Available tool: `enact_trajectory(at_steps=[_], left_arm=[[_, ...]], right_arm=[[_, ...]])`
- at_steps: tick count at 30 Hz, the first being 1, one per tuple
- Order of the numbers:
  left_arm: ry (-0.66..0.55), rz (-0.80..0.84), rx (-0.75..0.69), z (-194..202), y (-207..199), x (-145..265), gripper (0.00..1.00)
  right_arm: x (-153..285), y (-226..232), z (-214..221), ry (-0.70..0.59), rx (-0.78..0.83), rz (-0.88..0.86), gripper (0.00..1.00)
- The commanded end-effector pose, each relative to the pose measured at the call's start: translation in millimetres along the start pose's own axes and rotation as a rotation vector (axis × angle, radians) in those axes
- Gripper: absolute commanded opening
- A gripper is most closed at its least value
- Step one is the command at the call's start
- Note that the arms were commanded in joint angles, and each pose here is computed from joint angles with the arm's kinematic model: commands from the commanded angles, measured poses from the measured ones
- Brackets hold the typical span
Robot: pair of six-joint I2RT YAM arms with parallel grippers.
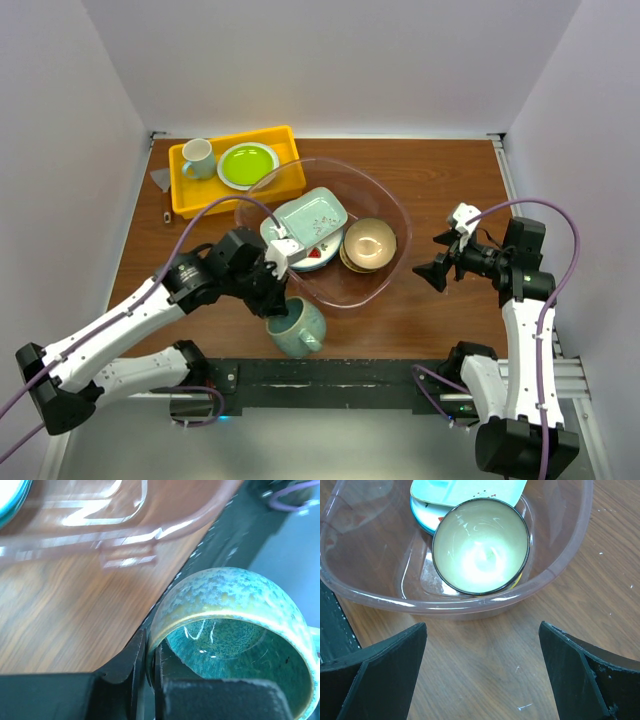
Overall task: Place the mixed dishes into the plastic bin
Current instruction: Pick up the cup at the center of the board.
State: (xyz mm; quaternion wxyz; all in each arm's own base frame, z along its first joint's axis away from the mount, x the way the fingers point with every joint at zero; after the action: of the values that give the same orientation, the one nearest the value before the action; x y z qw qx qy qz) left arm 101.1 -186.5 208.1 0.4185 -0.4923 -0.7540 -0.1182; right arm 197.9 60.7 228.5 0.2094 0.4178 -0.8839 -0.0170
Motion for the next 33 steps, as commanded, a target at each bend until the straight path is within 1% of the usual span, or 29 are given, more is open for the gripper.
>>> enact_trajectory(at_steps=[1, 5, 9, 17, 26, 33], left_arm=[[-0.318, 0.176, -0.126, -82, -31, 27, 0.00], [-0.401, 0.191, -0.165, -110, -36, 36, 0.00], [-0.483, 0.117, -0.199, -135, -28, 42, 0.00], [-0.576, -0.035, -0.247, -165, -7, 43, 0.00], [-0.589, -0.145, -0.241, -180, 17, 34, 0.00], [-0.545, -0.174, -0.222, -179, 33, 16, 0.00]], right_arm=[[3, 3, -11, -0.025, 0.051, -0.003, 0.98], [3, 3, -11, -0.024, 0.054, -0.002, 0.98], [4, 3, -11, -0.025, 0.054, -0.003, 0.98], [3, 4, -11, -0.024, 0.060, -0.005, 0.98], [3, 5, -11, -0.021, 0.061, -0.005, 0.98], [3, 5, -11, -0.021, 0.065, -0.007, 0.98]])
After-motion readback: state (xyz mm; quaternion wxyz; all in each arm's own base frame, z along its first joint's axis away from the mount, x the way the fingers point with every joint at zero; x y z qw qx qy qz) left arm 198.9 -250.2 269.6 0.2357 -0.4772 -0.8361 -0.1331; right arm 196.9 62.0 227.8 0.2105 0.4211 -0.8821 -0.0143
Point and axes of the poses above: each gripper's point midway between its finger pads, its own x axis back along the fingers, its own y axis along the line the jaws close on, z = x × y, the point moved 4 cm from there along x, back along the fingers, and after that the axes turned 12 degrees about -x, right-handed, at the moved point
